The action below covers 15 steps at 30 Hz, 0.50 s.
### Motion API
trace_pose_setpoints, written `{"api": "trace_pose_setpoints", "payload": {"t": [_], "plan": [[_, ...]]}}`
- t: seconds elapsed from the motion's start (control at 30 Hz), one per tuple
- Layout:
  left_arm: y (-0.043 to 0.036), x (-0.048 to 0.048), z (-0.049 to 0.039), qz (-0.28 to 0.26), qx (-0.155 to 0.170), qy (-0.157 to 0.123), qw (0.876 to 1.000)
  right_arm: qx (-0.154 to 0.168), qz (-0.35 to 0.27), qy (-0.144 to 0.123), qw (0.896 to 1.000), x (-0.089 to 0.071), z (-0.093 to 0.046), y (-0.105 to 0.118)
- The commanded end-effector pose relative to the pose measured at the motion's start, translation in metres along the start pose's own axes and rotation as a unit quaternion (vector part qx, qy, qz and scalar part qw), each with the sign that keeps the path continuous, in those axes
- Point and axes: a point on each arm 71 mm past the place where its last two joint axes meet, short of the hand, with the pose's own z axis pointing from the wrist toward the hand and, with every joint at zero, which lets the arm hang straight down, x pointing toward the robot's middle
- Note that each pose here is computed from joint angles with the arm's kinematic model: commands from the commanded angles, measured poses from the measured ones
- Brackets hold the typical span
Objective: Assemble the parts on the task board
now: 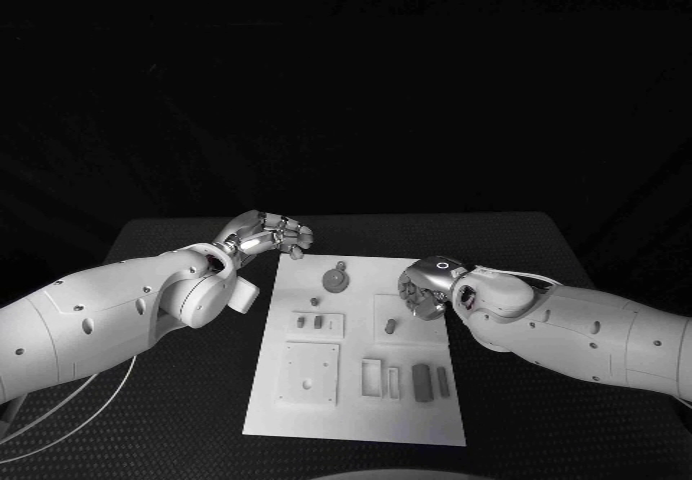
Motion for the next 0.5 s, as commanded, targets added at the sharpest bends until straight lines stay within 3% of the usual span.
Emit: {"api": "trace_pose_setpoints", "payload": {"t": [0.03,0.5], "plan": [[-0.0014,0.0024,0.0005,-0.006,0.003,0.008,1.0,0.0,-0.019,0.022,1.0,0.0122,-0.0024,0.0014],[-0.0015,0.0028,0.0005,-0.008,0.003,0.008,1.0,-0.007,-0.026,-0.008,1.0,0.0087,-0.0029,0.0057]]}}
